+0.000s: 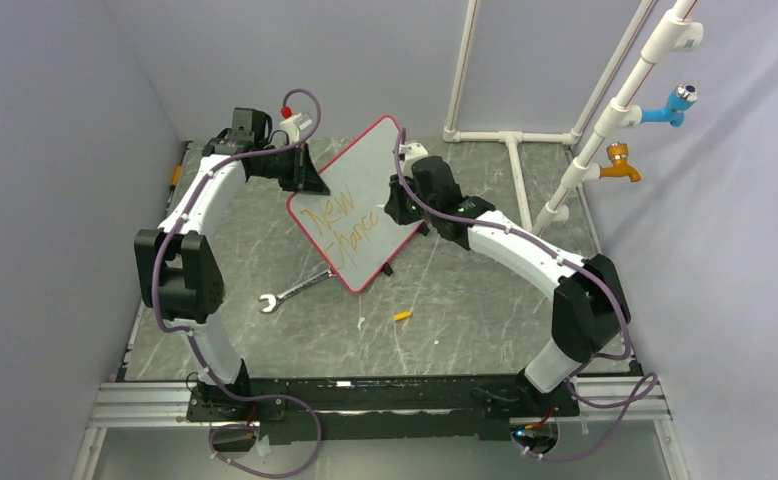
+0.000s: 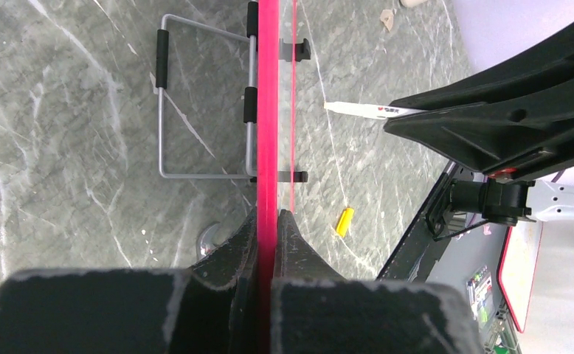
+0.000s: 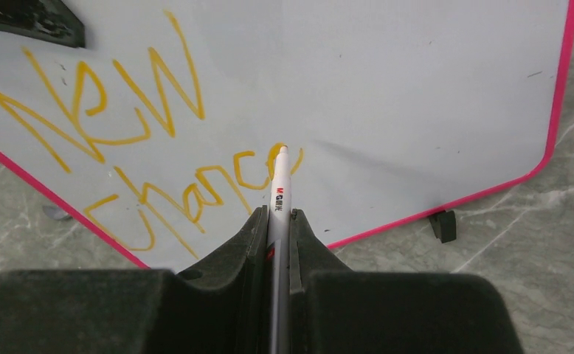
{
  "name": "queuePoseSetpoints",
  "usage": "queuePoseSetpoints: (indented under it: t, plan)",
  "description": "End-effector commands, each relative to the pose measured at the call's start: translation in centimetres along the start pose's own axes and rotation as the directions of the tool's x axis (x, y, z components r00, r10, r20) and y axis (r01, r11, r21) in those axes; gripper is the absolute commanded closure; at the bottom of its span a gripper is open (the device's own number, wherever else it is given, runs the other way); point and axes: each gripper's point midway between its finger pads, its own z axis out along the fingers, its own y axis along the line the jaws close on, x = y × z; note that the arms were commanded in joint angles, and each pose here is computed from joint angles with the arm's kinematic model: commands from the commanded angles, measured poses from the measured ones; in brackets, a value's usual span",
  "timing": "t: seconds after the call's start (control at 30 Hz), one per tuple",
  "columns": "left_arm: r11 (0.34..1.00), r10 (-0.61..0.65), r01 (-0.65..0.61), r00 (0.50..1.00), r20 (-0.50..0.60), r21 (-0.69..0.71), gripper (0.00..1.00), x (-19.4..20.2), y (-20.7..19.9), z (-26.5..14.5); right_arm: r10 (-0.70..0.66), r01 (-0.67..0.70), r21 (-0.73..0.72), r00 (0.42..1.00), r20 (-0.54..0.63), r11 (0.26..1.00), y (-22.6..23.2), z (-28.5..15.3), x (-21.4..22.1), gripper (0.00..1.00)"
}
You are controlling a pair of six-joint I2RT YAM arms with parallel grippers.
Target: Write a sentence on the whiteboard
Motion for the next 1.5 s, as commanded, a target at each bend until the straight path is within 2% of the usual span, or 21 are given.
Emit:
queuePoseSetpoints:
  t: [0.0, 0.5, 0.97, 1.47]
  plan:
    - [0.989, 0.084, -0.082, 0.996, 0.013, -0.124, 1.0, -0.3, 1.5, -1.0, 0.009, -0.01, 0.006, 0.997, 0.073, 1.0, -0.1, -0.9, -2.5, 1.0]
    - [0.99, 0.082, -0.08, 0.996, 0.018, -0.112, 1.0, -0.3, 1.3, -0.9, 0.039, -0.04, 0.007, 0.997, 0.072, 0.999, -1.5, 1.8, -4.1, 1.0]
    - [0.99, 0.083, -0.08, 0.996, 0.018, -0.114, 1.0, -0.2, 1.3, -0.9, 0.072, -0.069, -0.095, 0.997, 0.029, 0.993, 0.1, 2.5, -2.2, 1.0]
    - [0.99, 0.086, -0.083, 0.996, 0.022, -0.114, 1.0, -0.3, 1.2, -1.0, 0.093, -0.097, -0.106, 0.995, -0.041, 0.99, 0.0, 2.0, 1.9, 1.0]
